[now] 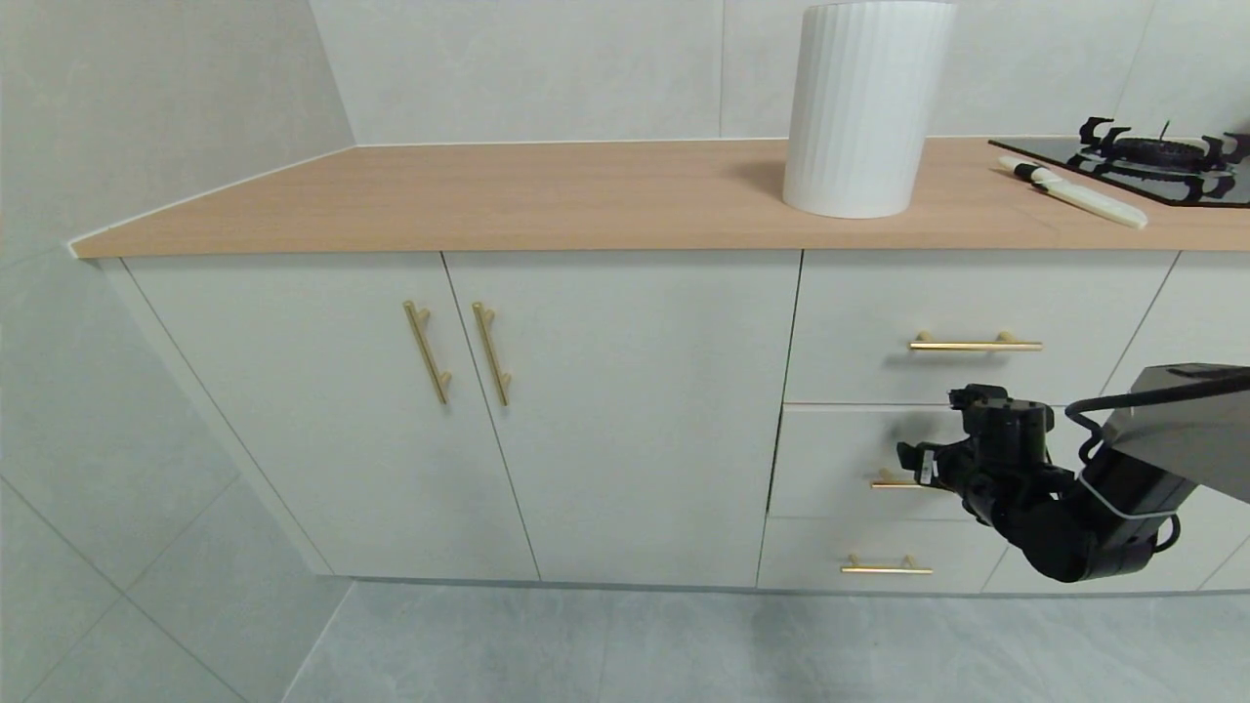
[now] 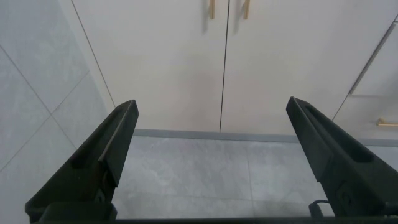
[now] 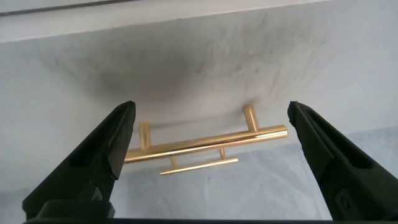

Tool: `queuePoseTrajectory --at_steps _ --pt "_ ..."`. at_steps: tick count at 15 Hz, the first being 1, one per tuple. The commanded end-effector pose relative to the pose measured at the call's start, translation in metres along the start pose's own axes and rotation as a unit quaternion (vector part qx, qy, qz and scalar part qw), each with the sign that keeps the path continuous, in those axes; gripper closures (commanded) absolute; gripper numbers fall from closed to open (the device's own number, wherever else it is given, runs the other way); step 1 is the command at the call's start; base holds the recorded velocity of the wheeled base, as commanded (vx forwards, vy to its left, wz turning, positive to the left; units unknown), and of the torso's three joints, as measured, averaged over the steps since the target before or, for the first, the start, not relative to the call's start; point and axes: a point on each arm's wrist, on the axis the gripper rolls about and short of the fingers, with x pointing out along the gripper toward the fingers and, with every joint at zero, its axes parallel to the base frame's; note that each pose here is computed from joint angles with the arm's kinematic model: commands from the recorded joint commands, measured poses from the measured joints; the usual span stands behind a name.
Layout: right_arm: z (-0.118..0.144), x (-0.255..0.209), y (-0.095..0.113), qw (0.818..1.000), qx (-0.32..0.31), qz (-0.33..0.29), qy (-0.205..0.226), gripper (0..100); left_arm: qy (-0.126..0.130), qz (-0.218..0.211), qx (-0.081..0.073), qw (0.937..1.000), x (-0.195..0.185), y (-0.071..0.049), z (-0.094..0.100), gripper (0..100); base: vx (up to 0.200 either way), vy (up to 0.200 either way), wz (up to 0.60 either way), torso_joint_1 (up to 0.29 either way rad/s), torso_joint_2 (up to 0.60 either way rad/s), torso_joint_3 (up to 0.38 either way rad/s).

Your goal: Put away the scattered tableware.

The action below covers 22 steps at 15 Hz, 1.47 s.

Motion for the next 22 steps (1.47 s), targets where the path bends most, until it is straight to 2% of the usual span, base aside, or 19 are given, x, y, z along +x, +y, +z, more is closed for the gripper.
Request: queuePoseTrajectory --at_steps 1,8,12,13,14,15,16,18,19,22 --pt "0.001 0.005 0.002 1.000 0.010 -0.004 -0.007 0 0.000 0.000 0.000 1.0000 0.000 0.000 0.000 0 0.000 0.000 0.00 0.000 0.00 0.000" --pt "0.014 -0.002 0.002 0.999 0.025 -0.014 -0.025 0 0.000 0.000 0.000 1.0000 0.000 0.000 0.000 0 0.000 0.000 0.00 0.000 0.00 0.000" --pt "0.043 -0.075 -0.006 0.999 0.024 0.010 -0.043 0 0.000 0.000 0.000 1.0000 0.000 0.000 0.000 0 0.000 0.000 0.00 0.000 0.00 0.000" --pt "0.044 -0.078 -0.006 0.999 0.024 0.011 -0.045 0 0.000 0.000 0.000 1.0000 0.000 0.000 0.000 0 0.000 0.000 0.00 0.000 0.00 0.000" --pt "0.068 -0.118 -0.013 0.995 0.039 0.019 -0.086 0 0.000 0.000 0.000 1.0000 0.000 0.000 0.000 0 0.000 0.000 0.00 0.000 0.00 0.000" --pt "0.073 -0.126 -0.015 0.994 0.043 0.020 -0.096 0 0.000 0.001 0.000 1.0000 0.000 0.000 0.000 0 0.000 0.000 0.00 0.000 0.00 0.000" --pt "0.096 -0.171 -0.029 0.986 0.065 0.020 -0.155 0 0.000 0.000 0.000 1.0000 0.000 0.000 0.000 0 0.000 0.000 0.00 0.000 0.00 0.000" --pt "0.113 -0.231 -0.048 0.971 0.078 0.029 -0.224 0 0.000 0.000 0.000 1.0000 0.000 0.000 0.000 0 0.000 0.000 0.00 0.000 0.00 0.000" --pt "0.114 -0.246 -0.054 0.967 0.075 0.029 -0.240 0 0.000 0.001 0.000 1.0000 0.000 0.000 0.000 0 0.000 0.000 0.00 0.000 0.00 0.000" --pt "0.088 -0.304 -0.089 0.957 0.067 -0.007 -0.283 0 0.000 0.000 0.000 1.0000 0.000 0.000 0.000 0 0.000 0.000 0.00 0.000 0.00 0.000"
